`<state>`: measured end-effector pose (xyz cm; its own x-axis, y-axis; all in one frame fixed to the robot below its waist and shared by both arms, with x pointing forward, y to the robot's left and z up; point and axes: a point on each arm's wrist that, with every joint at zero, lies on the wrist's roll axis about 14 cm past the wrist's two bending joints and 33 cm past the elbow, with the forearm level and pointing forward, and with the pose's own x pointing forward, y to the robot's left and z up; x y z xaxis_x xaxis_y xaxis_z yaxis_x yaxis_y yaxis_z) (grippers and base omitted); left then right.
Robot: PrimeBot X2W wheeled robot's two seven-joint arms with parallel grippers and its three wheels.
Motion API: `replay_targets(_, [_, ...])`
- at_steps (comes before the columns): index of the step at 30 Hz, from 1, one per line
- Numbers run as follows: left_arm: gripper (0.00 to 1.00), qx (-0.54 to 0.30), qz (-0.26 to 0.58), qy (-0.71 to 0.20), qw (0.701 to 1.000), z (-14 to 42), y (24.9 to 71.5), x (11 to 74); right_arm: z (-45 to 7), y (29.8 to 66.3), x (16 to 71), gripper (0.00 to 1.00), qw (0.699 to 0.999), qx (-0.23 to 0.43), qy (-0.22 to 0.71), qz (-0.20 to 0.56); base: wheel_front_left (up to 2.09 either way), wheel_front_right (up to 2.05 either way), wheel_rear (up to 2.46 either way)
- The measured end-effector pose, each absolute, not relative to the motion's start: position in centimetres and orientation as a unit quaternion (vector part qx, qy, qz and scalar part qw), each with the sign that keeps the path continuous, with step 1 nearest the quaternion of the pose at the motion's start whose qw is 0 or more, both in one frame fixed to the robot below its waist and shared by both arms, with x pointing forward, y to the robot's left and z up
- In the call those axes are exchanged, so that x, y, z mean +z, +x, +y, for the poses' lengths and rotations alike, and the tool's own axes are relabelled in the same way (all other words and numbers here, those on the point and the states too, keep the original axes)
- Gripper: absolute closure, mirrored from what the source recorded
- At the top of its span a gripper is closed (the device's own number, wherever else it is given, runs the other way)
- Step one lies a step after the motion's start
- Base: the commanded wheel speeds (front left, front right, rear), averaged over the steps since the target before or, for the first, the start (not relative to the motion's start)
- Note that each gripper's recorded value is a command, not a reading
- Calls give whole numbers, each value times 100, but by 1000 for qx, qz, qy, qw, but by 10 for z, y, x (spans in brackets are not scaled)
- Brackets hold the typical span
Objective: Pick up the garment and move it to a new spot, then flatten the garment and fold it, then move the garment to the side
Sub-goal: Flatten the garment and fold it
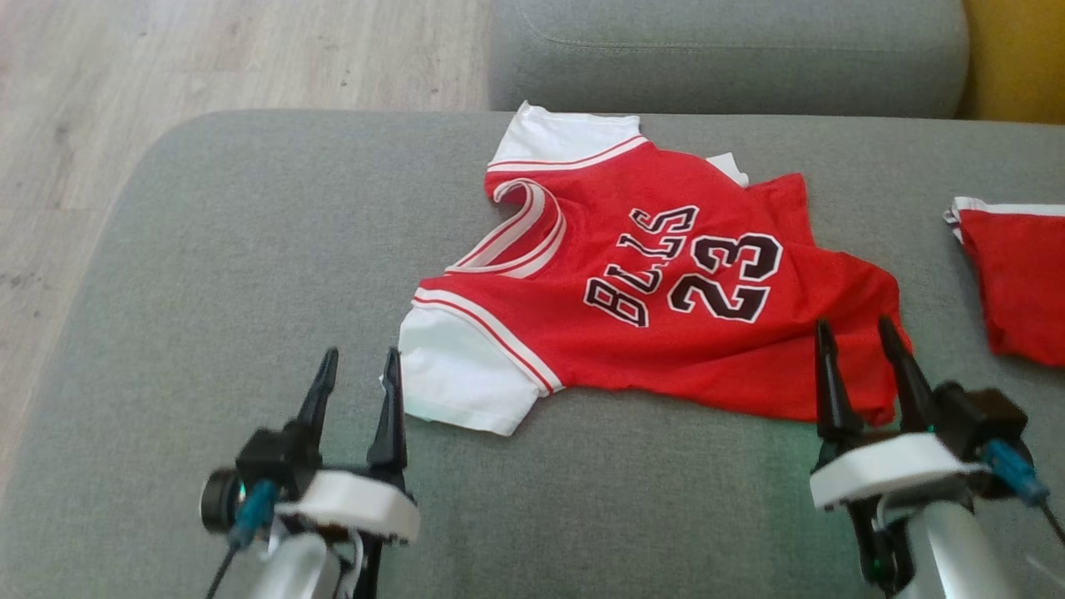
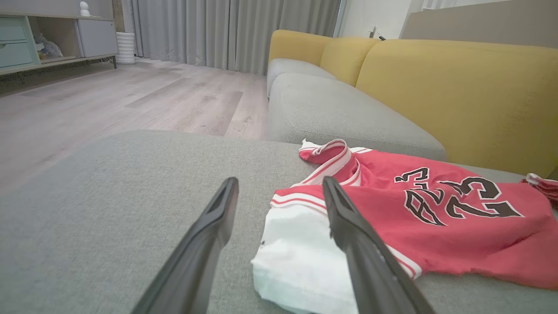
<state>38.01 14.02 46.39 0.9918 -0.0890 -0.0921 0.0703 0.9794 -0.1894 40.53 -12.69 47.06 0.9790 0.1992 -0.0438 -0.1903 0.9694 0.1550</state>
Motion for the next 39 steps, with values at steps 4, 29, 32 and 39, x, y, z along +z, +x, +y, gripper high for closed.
replay_targets(4, [0, -30, 53, -101, 993, 143, 366, 460, -126, 397, 461, 0, 991, 100, 75, 42, 0, 0, 0])
replay_targets(29, [0, -48, 79, -103, 990, 130, 374, 443, -188, 367, 371, 0, 977, 14, 15, 213, 0, 0, 0])
replay_targets(32, [0, -48, 79, -103, 990, 131, 378, 444, -186, 376, 374, 0, 978, 19, 6, 209, 0, 0, 0])
replay_targets(39, [0, -40, 94, -102, 989, 135, 377, 433, -184, 381, 366, 0, 975, 25, -3, 219, 0, 0, 0])
